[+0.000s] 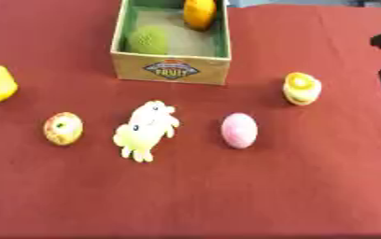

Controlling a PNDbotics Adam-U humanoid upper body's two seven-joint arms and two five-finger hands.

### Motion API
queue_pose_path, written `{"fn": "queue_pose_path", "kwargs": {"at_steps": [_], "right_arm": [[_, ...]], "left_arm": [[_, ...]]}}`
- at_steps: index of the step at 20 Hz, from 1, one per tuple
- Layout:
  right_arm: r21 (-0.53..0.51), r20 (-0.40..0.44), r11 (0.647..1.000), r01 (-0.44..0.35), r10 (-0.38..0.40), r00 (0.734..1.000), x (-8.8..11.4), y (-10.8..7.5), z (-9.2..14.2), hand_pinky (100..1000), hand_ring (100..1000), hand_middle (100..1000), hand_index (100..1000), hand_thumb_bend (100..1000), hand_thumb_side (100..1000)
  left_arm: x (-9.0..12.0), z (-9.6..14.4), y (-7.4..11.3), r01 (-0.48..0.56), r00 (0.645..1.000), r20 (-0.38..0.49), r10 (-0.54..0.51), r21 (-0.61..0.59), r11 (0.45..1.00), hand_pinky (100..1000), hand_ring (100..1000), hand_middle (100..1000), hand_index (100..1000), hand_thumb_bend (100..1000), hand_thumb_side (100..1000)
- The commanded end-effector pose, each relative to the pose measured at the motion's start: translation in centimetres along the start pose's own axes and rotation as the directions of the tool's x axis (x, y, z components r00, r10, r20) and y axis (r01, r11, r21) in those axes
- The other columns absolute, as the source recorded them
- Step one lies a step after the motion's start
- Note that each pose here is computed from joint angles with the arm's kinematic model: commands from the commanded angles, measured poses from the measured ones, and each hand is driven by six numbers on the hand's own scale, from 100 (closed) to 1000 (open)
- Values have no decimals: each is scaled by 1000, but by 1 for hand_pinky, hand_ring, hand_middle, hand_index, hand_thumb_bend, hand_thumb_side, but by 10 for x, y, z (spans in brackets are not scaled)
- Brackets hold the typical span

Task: Pick up objects on the table and place them in the box.

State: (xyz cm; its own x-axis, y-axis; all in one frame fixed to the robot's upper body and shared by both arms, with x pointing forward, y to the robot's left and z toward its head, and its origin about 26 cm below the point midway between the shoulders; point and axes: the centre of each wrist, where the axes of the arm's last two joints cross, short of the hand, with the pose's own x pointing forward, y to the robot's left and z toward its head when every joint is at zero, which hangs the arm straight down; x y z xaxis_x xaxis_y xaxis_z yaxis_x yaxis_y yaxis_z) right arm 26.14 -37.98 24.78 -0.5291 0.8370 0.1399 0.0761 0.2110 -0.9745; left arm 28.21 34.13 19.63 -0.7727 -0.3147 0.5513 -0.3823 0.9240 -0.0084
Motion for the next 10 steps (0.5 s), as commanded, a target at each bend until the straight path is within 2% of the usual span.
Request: {"fn": "queue_pose_path", "kwargs": {"at_steps": [1, 2, 4, 6, 7, 8, 10], "right_arm": [[22, 4, 997, -70, 70, 998, 5, -9, -4, 841, 815, 792, 883, 100, 597], [30, 2, 996, -79, 79, 997, 5, -9, -5, 842, 816, 792, 884, 100, 589], [48, 0, 994, -99, 99, 995, 7, -11, -8, 844, 821, 794, 887, 100, 514], [72, -3, 990, -118, 119, 993, 9, -12, -10, 846, 827, 796, 888, 100, 397], [86, -6, 988, -126, 127, 992, 10, -12, -12, 847, 829, 795, 885, 100, 231], [102, -8, 986, -132, 133, 991, 10, -12, -13, 847, 830, 794, 885, 100, 138], [123, -12, 983, -136, 138, 990, 12, -12, -15, 847, 830, 794, 885, 100, 138]], "left_arm": [[6, -6, 1, -3, 1000, 30, 4, -8, 1000, 913, 721, 685, 876, 100, 568], [6, -6, 1, -4, 1000, 30, 5, -9, 1000, 913, 721, 685, 876, 100, 569], [6, -6, 0, -7, 1000, 29, 7, -11, 1000, 913, 721, 685, 876, 100, 569], [6, -6, 0, -9, 1000, 29, 10, -14, 1000, 913, 721, 685, 876, 100, 570], [6, -6, -1, -11, 1000, 29, 11, -15, 1000, 914, 721, 685, 876, 100, 570], [7, -6, -1, -12, 999, 29, 13, -17, 1000, 914, 721, 685, 876, 100, 570], [7, -6, -1, -14, 999, 29, 15, -18, 1000, 914, 721, 685, 876, 100, 570]]}}
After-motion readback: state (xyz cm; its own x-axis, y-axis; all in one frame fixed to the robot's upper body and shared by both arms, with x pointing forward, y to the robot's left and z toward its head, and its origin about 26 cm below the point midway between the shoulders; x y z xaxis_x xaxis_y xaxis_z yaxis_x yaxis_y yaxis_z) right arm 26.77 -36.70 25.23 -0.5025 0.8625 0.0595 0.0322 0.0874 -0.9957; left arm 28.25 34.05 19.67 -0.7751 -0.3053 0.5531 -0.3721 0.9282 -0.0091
